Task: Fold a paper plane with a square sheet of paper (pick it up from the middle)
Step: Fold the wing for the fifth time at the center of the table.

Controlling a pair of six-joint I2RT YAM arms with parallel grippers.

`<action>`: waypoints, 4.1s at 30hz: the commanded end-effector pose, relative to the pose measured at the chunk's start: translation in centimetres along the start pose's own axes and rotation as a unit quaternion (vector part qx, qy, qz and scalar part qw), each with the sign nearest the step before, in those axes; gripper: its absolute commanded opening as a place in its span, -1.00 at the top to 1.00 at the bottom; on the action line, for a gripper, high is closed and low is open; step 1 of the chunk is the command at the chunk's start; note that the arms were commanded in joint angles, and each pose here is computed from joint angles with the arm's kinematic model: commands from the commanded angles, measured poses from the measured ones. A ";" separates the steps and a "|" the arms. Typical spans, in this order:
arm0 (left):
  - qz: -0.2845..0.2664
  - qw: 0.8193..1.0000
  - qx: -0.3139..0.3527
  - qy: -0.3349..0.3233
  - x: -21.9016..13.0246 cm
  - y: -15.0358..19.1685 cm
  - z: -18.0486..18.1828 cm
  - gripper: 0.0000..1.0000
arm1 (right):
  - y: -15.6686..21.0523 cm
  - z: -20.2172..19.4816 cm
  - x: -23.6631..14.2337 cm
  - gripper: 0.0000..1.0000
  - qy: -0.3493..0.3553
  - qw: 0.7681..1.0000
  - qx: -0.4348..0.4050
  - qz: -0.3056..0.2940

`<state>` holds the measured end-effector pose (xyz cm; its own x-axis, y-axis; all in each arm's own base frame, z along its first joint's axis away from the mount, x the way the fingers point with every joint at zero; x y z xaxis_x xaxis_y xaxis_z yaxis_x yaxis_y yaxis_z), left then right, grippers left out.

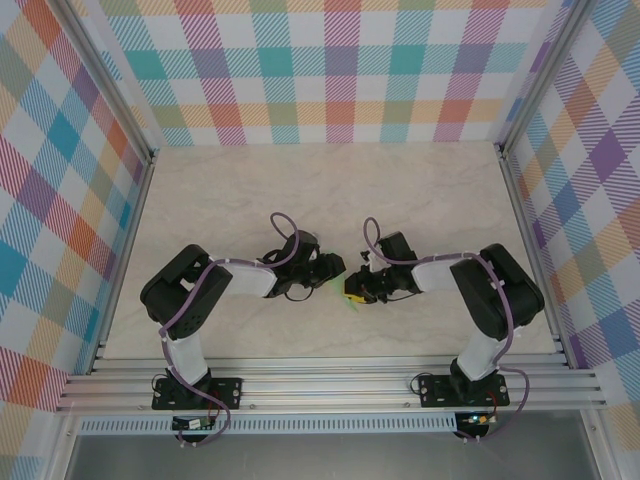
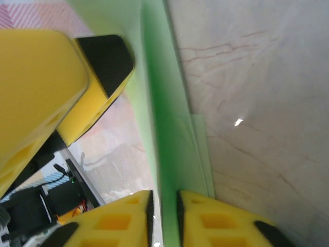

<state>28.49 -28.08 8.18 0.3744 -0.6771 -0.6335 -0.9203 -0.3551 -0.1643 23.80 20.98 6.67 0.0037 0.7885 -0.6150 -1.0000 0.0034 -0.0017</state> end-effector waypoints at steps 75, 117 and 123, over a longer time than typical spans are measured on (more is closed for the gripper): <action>0.024 0.999 -0.004 -0.046 1.1 0.5 2.0 0.14 | 3.3 -0.3 -0.3 0.72 0.084 0.993 -0.049 0.059; 0.030 0.998 -0.009 -0.052 1.4 0.7 2.2 0.14 | 5.1 -2.6 -0.7 0.82 0.170 0.980 -0.052 0.094; 0.026 0.998 -0.012 -0.054 1.3 0.6 2.3 0.14 | 5.8 -3.6 -0.6 0.90 0.201 0.974 -0.042 0.100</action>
<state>28.63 -28.37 8.05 0.3484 -0.6760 -0.6493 -0.9287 -0.3426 -0.1417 20.78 20.54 6.56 -0.0721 0.6153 -0.7850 -0.9807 -0.1870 -0.0565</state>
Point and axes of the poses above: each hand's point on the last joint's axis, 136 mm out from that joint toward the fingers, its own x axis out along the fingers, its own z axis along the line the jaws close on, y = z × x, the point moved 7 cm from there along -x, back along the fingers, and after that the axes turned 3 degrees about -x, right-handed, at the moved point
